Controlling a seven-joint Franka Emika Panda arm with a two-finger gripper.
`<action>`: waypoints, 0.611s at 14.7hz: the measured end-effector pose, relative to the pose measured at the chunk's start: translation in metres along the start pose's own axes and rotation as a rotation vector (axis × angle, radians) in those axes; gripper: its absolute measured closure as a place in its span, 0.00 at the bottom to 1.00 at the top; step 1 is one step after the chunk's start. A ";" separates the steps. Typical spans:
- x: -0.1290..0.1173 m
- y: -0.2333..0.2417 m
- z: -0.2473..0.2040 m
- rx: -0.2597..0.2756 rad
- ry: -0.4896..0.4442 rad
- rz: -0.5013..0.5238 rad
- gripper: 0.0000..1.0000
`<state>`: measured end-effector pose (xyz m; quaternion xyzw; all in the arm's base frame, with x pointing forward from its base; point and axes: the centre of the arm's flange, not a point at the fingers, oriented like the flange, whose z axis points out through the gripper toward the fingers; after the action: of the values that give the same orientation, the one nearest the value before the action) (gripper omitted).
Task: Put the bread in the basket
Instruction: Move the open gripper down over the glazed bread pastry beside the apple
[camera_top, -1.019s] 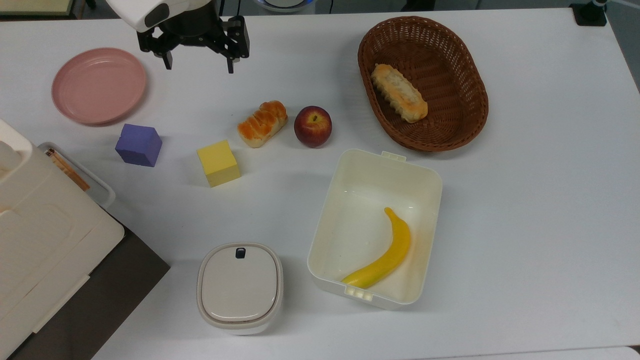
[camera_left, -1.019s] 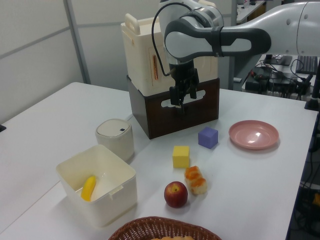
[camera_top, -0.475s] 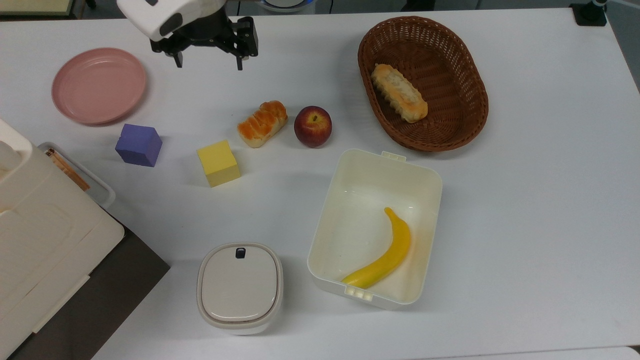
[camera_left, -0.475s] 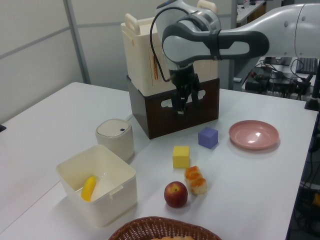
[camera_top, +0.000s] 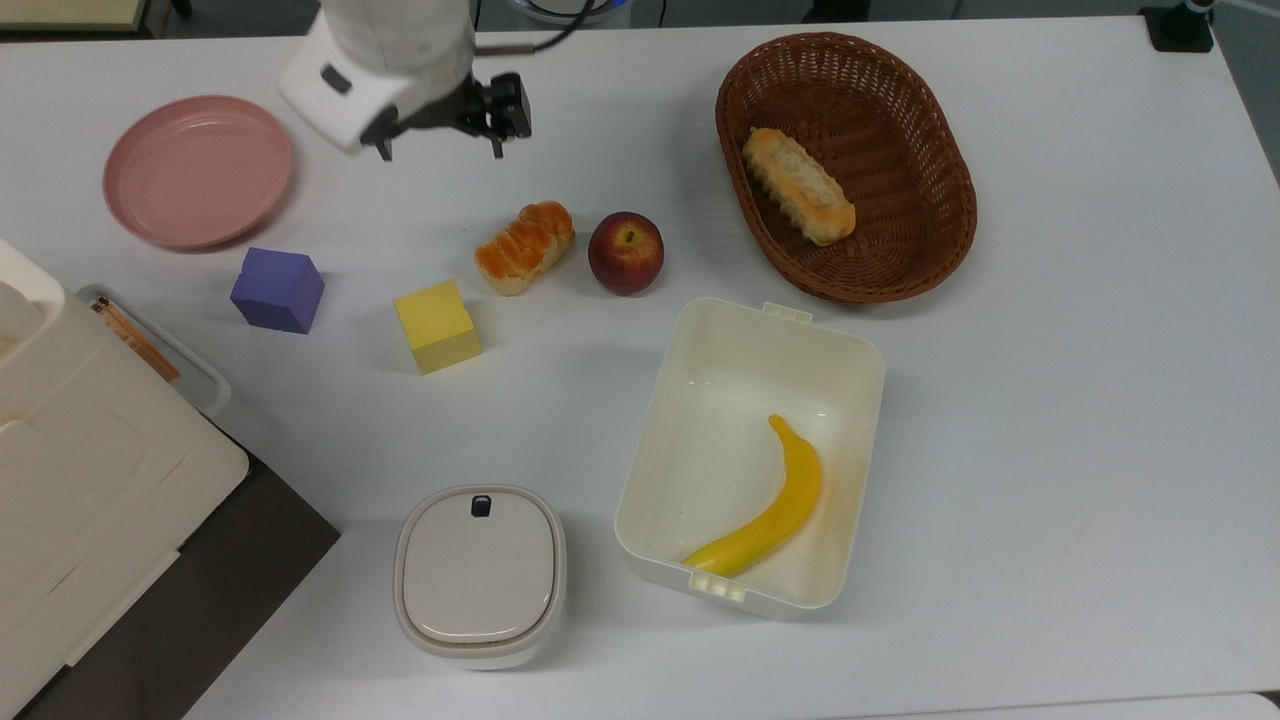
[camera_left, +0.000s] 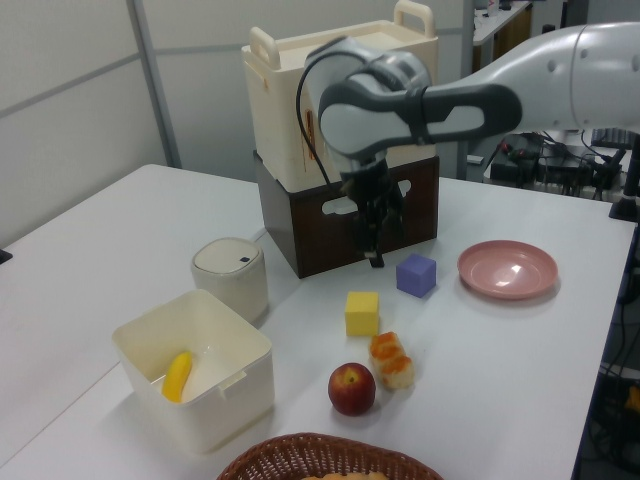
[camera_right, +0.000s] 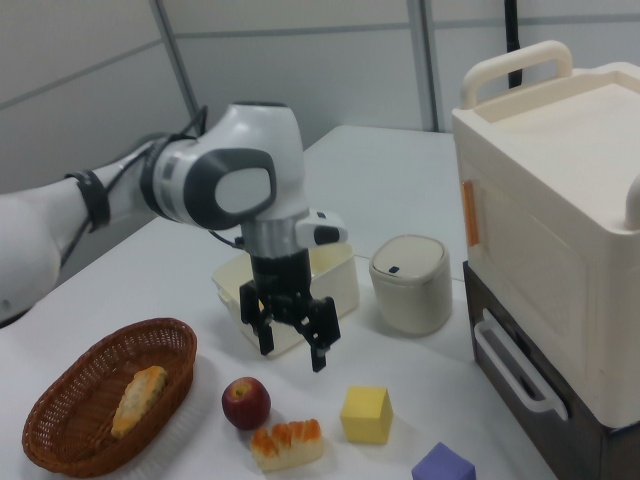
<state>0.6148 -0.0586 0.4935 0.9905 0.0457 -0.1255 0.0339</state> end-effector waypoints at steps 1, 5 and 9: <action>0.004 0.000 0.008 0.002 -0.016 -0.006 0.00; 0.021 -0.003 0.054 0.014 -0.102 -0.023 0.00; 0.038 -0.019 0.093 0.016 -0.171 -0.055 0.00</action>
<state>0.6270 -0.0438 0.3927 0.9747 0.0689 -0.2108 0.0263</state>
